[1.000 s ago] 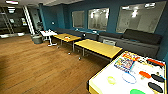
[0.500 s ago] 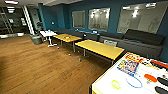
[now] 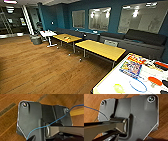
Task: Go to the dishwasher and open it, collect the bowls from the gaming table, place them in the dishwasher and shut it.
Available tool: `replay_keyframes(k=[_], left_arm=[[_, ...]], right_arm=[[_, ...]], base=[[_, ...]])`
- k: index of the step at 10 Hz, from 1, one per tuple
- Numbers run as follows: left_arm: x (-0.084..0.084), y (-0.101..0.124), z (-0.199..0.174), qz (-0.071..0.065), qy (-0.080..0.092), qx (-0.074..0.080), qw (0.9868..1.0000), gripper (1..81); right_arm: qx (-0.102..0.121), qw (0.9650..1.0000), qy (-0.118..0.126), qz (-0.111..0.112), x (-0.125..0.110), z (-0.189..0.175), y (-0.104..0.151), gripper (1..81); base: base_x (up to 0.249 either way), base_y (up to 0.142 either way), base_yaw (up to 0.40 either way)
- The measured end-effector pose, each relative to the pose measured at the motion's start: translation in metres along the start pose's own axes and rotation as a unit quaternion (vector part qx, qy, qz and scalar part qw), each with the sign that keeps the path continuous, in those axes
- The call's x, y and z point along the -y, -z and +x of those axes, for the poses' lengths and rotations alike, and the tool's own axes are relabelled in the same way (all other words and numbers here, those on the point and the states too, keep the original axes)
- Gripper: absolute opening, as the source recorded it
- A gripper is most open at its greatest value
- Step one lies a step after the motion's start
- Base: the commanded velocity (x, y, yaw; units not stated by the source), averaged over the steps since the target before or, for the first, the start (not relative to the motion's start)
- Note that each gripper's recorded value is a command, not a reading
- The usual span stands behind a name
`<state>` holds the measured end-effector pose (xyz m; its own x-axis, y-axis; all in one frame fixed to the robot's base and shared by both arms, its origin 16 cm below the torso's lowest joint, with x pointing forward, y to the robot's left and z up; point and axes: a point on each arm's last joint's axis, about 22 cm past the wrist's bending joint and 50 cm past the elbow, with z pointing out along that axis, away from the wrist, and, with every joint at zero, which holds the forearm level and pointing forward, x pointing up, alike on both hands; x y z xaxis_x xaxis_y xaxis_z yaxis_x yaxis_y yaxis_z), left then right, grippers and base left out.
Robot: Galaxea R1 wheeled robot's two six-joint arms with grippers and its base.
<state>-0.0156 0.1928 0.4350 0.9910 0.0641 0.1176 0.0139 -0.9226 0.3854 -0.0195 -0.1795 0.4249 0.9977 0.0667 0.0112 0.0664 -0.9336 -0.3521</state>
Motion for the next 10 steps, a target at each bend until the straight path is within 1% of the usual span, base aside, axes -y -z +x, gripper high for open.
replay_keyframes(k=[2, 4, 7, 8, 10], left_arm=[[0.0, -0.001, 0.004, 0.0, 0.0, -0.001, 1.0, 81.1], [0.001, 0.001, -0.008, 0.001, 0.002, 0.01, 1.0, 81.1], [0.001, 0.0, -0.003, 0.001, 0.001, 0.006, 1.0, 81.1], [0.001, 0.0, -0.004, 0.001, 0.0, 0.006, 1.0, 81.1], [0.001, 0.001, -0.005, 0.001, 0.0, 0.007, 1.0, 81.1]], right_arm=[[-0.006, 1.0, 0.001, 0.001, 0.002, 0.009, -0.001, 81.1], [0.001, 1.0, 0.0, 0.002, 0.002, -0.002, -0.001, 81.1], [0.0, 1.0, 0.0, 0.002, 0.003, -0.001, -0.001, 81.1], [0.001, 1.0, 0.0, 0.002, 0.002, -0.002, -0.001, 81.1], [0.001, 1.0, 0.0, 0.002, 0.003, -0.002, -0.001, 81.1]], base=[[0.0, 0.0, 0.0], [0.0, 0.0, 0.0], [0.0, 0.0, 0.0], [0.0, 0.0, -0.123], [0.0, 0.0, -0.328]])
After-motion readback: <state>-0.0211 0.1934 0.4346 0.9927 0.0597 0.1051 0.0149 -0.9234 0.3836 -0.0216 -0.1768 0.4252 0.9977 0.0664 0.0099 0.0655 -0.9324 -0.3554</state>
